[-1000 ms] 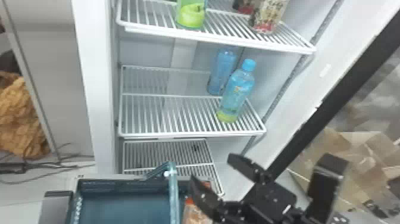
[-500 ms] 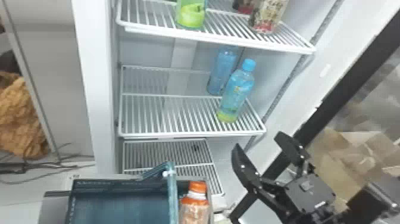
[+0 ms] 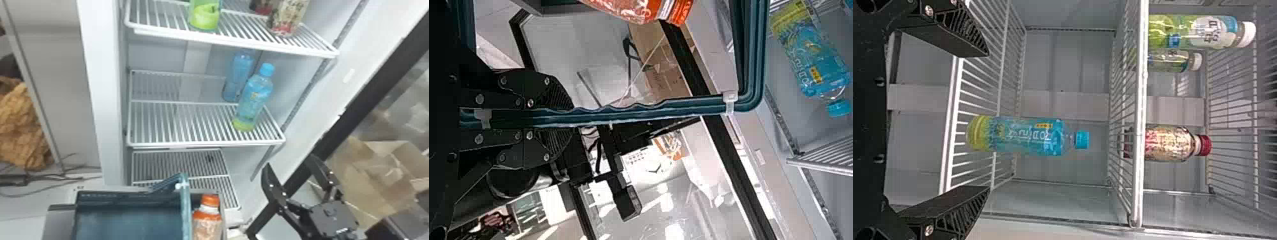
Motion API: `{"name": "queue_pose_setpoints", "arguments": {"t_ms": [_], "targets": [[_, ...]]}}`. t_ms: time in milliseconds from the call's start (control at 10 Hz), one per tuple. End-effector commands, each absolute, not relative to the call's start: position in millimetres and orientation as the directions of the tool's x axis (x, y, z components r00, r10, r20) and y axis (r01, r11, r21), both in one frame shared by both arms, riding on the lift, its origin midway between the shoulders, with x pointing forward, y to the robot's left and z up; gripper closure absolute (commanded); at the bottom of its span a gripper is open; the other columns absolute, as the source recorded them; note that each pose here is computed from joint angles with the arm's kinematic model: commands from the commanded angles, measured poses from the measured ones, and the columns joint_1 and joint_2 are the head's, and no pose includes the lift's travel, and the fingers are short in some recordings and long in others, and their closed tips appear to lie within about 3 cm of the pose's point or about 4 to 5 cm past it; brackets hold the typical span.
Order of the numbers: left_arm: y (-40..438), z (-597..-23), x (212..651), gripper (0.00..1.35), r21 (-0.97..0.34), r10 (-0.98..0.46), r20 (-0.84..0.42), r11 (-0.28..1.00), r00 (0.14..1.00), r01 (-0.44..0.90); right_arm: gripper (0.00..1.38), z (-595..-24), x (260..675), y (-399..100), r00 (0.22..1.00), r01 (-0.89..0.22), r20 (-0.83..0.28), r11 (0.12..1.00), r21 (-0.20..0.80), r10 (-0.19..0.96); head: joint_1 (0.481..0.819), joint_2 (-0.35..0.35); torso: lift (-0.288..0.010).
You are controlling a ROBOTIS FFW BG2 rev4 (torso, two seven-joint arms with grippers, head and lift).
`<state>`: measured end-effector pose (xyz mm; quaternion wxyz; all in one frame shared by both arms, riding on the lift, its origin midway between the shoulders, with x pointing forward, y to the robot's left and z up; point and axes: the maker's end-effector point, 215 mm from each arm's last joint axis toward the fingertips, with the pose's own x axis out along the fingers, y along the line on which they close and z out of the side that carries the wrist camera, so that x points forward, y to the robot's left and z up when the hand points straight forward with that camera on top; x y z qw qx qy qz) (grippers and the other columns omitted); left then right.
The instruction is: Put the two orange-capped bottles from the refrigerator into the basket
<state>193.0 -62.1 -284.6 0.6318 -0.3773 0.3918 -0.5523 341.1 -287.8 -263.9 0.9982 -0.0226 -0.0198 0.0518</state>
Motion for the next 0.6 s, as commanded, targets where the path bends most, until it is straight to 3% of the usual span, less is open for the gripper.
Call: {"name": "queue_pose_setpoints", "arguments": {"t_ms": [0,500], "targets": [[-63.2,-284.6,192.6,1.19,-0.911,-0.994,-0.076,0.103,0.082,0.400,0.11,-257.4,346.2,-269.1,0.988,-0.138,0.064,0.990,0.003,0.138,0.695,-0.350,-0.288],[-64.2,-282.9,192.1,1.19,-0.911,-0.994,-0.071,0.097,0.079,0.401,0.11,-259.8,350.3,-254.3,0.984,-0.169,0.068,0.985,0.035,0.166,0.695,-0.350,-0.288]]}}
